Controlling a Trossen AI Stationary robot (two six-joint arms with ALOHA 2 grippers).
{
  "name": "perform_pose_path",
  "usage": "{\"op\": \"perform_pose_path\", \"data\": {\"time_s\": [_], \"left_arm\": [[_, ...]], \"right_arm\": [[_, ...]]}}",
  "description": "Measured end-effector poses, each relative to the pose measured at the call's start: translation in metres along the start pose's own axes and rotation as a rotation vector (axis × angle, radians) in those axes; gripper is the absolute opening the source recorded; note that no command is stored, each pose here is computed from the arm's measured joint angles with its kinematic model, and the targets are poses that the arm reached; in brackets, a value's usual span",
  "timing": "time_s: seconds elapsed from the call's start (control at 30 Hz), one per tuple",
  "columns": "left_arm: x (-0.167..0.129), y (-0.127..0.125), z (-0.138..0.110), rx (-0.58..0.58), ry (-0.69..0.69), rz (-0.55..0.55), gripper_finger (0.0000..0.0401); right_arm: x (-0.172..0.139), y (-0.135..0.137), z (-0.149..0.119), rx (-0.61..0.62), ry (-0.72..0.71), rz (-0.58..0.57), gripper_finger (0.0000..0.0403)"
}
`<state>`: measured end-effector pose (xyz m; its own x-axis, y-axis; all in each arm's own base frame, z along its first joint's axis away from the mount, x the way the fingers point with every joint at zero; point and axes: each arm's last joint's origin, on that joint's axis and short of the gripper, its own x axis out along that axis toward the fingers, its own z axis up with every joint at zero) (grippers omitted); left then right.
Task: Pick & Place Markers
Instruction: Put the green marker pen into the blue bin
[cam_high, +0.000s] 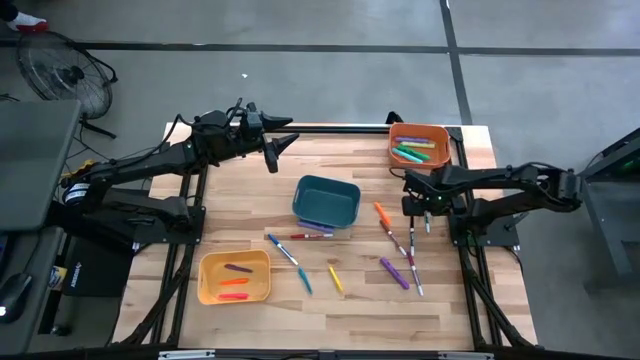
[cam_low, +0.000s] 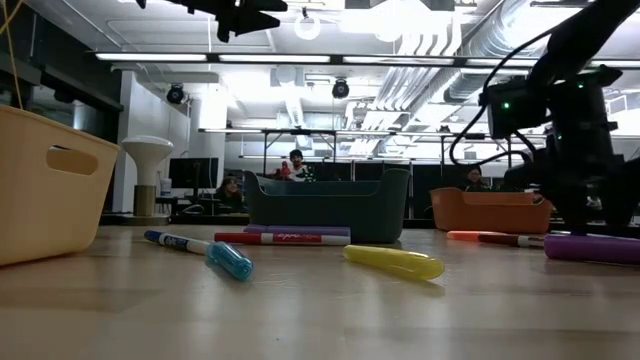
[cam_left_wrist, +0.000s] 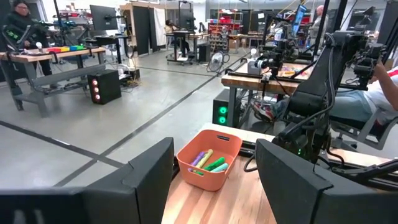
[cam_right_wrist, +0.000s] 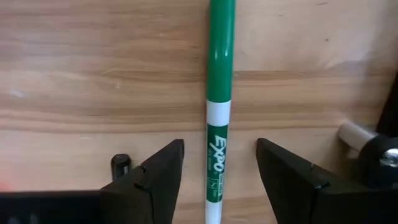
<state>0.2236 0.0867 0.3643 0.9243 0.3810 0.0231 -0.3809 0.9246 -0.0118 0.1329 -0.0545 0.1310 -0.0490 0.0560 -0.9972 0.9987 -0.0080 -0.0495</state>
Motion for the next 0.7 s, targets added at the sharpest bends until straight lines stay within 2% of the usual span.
{"op": "perform_pose_path", "data": {"time_s": [0.17,0.53,0.7], "left_arm": [[0.0000,0.0000,0.0000,0.000,0.000,0.000,0.0223],[-0.0001,0.0000,-0.0011,0.001,0.012,0.001,0.0223],[-0.0001,0.0000,-0.0024,0.002,0.026,0.001,0.0223]], "right_arm": [[0.0043,0.0001,-0.0002,-0.035,0.003,0.028,0.0151],[0.0048,0.0006,-0.0003,-0.048,0.013,0.037,0.0027],[0.0048,0.0006,-0.0005,-0.066,0.021,0.040,0.0019]]}}
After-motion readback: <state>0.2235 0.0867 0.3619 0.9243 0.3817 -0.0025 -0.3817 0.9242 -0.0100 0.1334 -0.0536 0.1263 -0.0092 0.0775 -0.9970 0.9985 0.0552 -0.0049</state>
